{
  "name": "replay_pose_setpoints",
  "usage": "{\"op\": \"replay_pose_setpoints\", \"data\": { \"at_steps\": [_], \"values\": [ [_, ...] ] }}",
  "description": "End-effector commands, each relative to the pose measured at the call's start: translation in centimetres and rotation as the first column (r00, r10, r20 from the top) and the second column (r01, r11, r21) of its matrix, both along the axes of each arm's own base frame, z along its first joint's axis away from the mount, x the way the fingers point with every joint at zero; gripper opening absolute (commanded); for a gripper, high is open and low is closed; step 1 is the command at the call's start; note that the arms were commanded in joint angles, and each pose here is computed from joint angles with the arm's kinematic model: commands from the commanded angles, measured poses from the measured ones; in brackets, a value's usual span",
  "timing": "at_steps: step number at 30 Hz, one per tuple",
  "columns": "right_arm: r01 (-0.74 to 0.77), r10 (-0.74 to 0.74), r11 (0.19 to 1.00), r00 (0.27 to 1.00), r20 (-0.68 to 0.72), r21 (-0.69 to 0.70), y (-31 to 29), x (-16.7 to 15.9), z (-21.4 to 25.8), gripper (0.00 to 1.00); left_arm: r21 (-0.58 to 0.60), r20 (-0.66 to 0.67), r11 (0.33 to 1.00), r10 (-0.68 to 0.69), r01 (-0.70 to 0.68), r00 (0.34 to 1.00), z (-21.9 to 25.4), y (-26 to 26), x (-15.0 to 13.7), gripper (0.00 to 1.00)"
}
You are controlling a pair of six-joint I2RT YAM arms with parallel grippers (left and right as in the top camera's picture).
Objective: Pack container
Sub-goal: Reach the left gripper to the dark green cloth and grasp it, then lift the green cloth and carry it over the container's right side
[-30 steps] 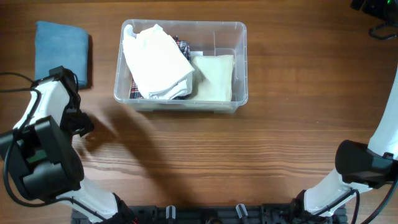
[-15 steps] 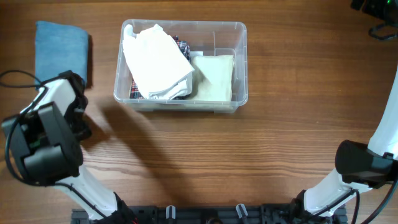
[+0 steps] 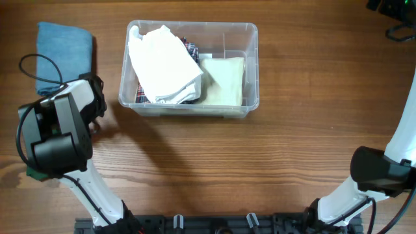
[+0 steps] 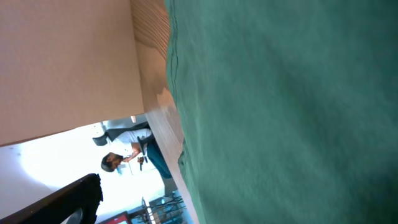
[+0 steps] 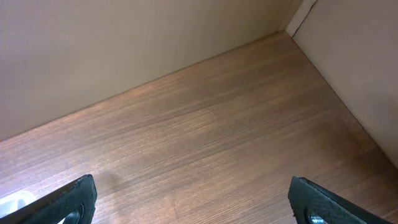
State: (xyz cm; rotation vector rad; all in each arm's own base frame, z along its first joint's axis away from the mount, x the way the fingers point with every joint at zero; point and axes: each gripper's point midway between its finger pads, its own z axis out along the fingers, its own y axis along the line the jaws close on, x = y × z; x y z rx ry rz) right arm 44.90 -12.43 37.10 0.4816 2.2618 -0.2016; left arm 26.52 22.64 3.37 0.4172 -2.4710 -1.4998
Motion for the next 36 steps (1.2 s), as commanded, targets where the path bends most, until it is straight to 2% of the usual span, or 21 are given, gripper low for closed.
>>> {"op": "replay_pose_setpoints", "data": {
  "at_steps": [1,3,4,5,6,7,10,14,17,21,24,28,32,36],
  "values": [
    [0.019,-0.019,1.000,1.000,-0.001,0.007,-0.1,0.1,-0.2,1.00,-0.183,0.066,0.982,0.060,-0.047,0.996,-4.8,-1.8,0.3,0.86],
    [0.019,-0.019,1.000,1.000,-0.001,0.007,-0.1,0.1,-0.2,1.00,-0.220,0.105,0.974,0.072,-0.048,0.992,-5.5,-2.2,0.9,0.61],
    [0.019,-0.019,1.000,1.000,-0.001,0.008,-0.1,0.1,-0.2,1.00,-0.235,0.124,0.971,0.078,-0.047,0.989,-5.8,-2.4,1.2,0.43],
    [0.019,-0.019,1.000,1.000,-0.001,0.007,-0.1,0.1,-0.2,1.00,-0.251,0.146,0.967,0.083,-0.044,0.986,-6.1,-2.5,1.5,0.33],
    [0.019,-0.019,1.000,1.000,-0.001,0.008,-0.1,0.1,-0.2,1.00,-0.256,0.157,0.966,0.085,-0.043,0.984,-6.2,-2.6,1.7,0.29],
    [0.019,-0.019,1.000,1.000,-0.001,0.007,-0.1,0.1,-0.2,1.00,-0.260,0.172,0.965,0.087,-0.040,0.981,-6.3,-2.6,2.0,0.19],
    [0.019,-0.019,1.000,1.000,-0.001,0.007,-0.1,0.1,-0.2,1.00,-0.254,0.195,0.967,0.085,-0.033,0.977,-6.4,-2.5,2.5,0.04],
    [0.019,-0.019,1.000,1.000,-0.001,0.007,-0.1,0.1,-0.2,1.00,-0.251,0.210,0.967,0.089,-0.035,0.974,-6.1,-2.4,2.7,0.04],
    [0.019,-0.019,1.000,1.000,-0.001,0.007,-0.1,0.1,-0.2,1.00,-0.248,0.286,0.965,0.160,-0.089,0.945,-4.4,-2.6,2.9,0.04],
    [0.019,-0.019,1.000,1.000,-0.001,0.007,-0.1,0.1,-0.2,1.00,-0.411,0.380,0.909,0.242,-0.072,0.893,-1.8,-4.8,5.0,0.04],
    [0.019,-0.019,1.000,1.000,-0.001,0.007,-0.1,0.1,-0.2,1.00,-0.541,0.446,0.841,0.292,-0.005,0.846,2.2,-7.1,6.7,0.04],
    [0.019,-0.019,1.000,1.000,-0.001,0.007,-0.1,0.1,-0.2,1.00,-0.624,0.497,0.778,0.322,0.074,0.806,7.2,-9.3,6.8,0.04],
    [0.019,-0.019,1.000,1.000,-0.001,0.007,-0.1,0.1,-0.2,1.00,-0.687,0.612,0.660,0.299,0.304,0.732,13.0,-13.0,7.1,0.04],
    [0.019,-0.019,1.000,1.000,-0.001,0.007,-0.1,0.1,-0.2,1.00,-0.651,0.748,0.470,0.268,0.596,0.607,19.6,-17.6,7.5,0.04]
  ]
}}
